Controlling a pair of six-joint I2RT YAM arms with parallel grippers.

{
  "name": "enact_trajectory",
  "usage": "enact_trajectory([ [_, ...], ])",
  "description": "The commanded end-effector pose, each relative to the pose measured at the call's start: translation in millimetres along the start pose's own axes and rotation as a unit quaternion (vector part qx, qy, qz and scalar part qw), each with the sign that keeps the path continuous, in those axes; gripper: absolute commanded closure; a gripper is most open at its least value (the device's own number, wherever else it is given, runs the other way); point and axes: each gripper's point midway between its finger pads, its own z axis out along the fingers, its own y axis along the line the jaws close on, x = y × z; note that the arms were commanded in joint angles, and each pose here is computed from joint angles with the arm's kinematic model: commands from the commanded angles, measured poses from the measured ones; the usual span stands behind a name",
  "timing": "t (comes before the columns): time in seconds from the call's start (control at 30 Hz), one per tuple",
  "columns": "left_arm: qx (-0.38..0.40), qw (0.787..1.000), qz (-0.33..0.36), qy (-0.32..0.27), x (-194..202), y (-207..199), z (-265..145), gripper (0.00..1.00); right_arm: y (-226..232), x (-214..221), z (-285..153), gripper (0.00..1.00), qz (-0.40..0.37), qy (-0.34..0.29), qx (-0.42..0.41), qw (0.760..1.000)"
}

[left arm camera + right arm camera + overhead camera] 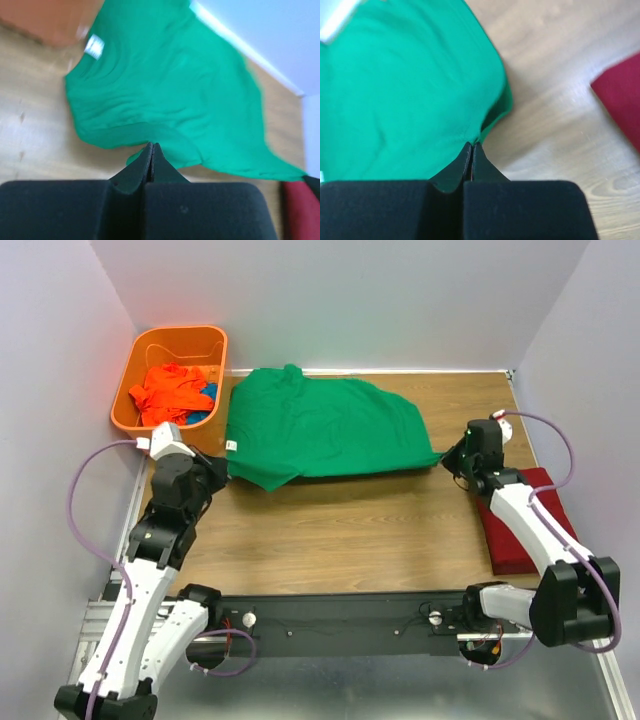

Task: Fold and stack the t-shirts
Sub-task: Flatten the tshirt out

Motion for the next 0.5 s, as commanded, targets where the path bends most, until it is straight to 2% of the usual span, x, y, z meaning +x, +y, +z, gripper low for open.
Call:
enact_trajectory([
  [0.0,0.058,0.995,-0.02,-0.077,-55,-36,-30,1.0,25,-44,-30,0.99,0.001,-0.05,-0.032,0.998],
  [0.13,0.112,0.978,-0.035,-0.173,-123,-73,-78,1.0,50,-91,-70,0.99,0.006,-0.113,-0.068,0.991],
  [0.2,0.134,0.969,-0.041,-0.201,-144,-85,-97,1.0,60,-112,-89,0.99,0.004,-0.14,-0.079,0.987],
  [0.23,0.158,0.96,-0.044,-0.225,-162,-98,-117,1.0,72,-133,-112,0.99,0.006,-0.167,-0.098,0.981],
  [0.33,0.196,0.943,-0.049,-0.266,-195,-119,-156,1.0,94,-174,-161,0.99,0.009,-0.217,-0.131,0.967],
  [0.47,0.225,0.918,-0.049,-0.324,-232,-133,-203,1.0,114,-206,-207,0.99,0.008,-0.259,-0.168,0.951],
])
